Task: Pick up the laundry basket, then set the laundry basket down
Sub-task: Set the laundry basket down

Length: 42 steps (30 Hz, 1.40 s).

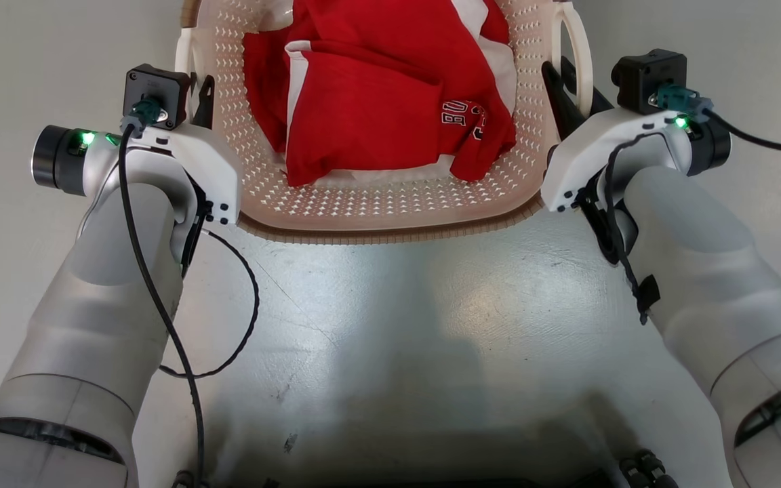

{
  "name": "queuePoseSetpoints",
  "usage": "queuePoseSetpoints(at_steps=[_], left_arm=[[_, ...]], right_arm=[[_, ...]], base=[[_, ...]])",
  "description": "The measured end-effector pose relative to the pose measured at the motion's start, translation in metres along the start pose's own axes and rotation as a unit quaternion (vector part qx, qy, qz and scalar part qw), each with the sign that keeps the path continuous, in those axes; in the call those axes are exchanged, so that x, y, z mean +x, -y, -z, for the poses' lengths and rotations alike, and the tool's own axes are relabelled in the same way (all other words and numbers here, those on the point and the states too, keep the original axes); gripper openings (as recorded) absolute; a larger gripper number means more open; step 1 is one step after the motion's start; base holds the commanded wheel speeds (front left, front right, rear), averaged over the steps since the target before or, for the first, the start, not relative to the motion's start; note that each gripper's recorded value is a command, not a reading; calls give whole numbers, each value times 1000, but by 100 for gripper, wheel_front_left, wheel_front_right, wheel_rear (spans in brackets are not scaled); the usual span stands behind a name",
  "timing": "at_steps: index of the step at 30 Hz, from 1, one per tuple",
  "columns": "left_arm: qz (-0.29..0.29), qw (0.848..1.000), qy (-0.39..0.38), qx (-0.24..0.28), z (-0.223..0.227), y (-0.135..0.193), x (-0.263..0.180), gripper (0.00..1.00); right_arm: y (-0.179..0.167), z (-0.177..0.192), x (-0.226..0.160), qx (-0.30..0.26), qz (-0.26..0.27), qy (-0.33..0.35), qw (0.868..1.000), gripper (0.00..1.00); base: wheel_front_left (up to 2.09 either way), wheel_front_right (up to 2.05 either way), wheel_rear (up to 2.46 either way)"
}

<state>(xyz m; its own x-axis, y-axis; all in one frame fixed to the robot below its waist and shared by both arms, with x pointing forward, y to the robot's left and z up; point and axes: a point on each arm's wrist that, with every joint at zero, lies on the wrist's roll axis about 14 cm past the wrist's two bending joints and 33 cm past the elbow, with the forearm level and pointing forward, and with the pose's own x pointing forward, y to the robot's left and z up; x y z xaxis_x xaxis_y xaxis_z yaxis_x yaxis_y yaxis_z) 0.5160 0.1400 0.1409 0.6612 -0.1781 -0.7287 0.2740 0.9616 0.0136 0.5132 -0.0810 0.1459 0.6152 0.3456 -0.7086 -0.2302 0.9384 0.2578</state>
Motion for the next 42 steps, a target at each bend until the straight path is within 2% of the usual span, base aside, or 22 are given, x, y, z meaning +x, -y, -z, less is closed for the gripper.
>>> queuePoseSetpoints(at_steps=[9, 10, 11, 12, 13, 14, 23, 33, 38, 42], left_arm=[[2, 1000, 3, 8, 2, -1, 4, 0], [2, 1000, 5, 10, 0, -1, 5, 14], [2, 1000, 7, 12, -1, -1, 6, 31], [3, 1000, 8, 16, -2, -2, 7, 45], [3, 1000, 8, 18, -3, -2, 8, 76], [3, 1000, 8, 19, -2, -1, 8, 100], [-6, 1000, 7, 17, -2, -4, 8, 100], [-23, 999, 33, 9, -29, -11, -3, 100], [-33, 998, 48, -14, -40, -13, -20, 100], [-54, 995, 65, -57, -50, -17, -39, 100]], right_arm=[[3, 9, 2, 6, 3, -4, 1000, 0], [3, 9, 2, 7, 3, -4, 1000, 0], [3, 10, 3, 8, 3, -4, 1000, 7], [4, 9, 3, 8, 4, -1, 1000, 64], [4, 9, 4, 3, 3, -1, 1000, 100], [4, 10, 4, -1, 0, -4, 1000, 100], [5, 6, 4, -2, 2, 2, 1000, 100], [9, -10, -13, -1, 16, 23, 1000, 100], [8, -32, -27, 8, 24, 53, 998, 100], [6, -51, -45, 4, 30, 83, 996, 100]], base=[[0, 0, 0], [0, 0, 0], [0, 0, 0], [0, 0, 0], [0, 0, 0], [0, 0, 0], [0, 0, 0], [0, 0, 0], [0, 0, 0], [0, 0, 0]])
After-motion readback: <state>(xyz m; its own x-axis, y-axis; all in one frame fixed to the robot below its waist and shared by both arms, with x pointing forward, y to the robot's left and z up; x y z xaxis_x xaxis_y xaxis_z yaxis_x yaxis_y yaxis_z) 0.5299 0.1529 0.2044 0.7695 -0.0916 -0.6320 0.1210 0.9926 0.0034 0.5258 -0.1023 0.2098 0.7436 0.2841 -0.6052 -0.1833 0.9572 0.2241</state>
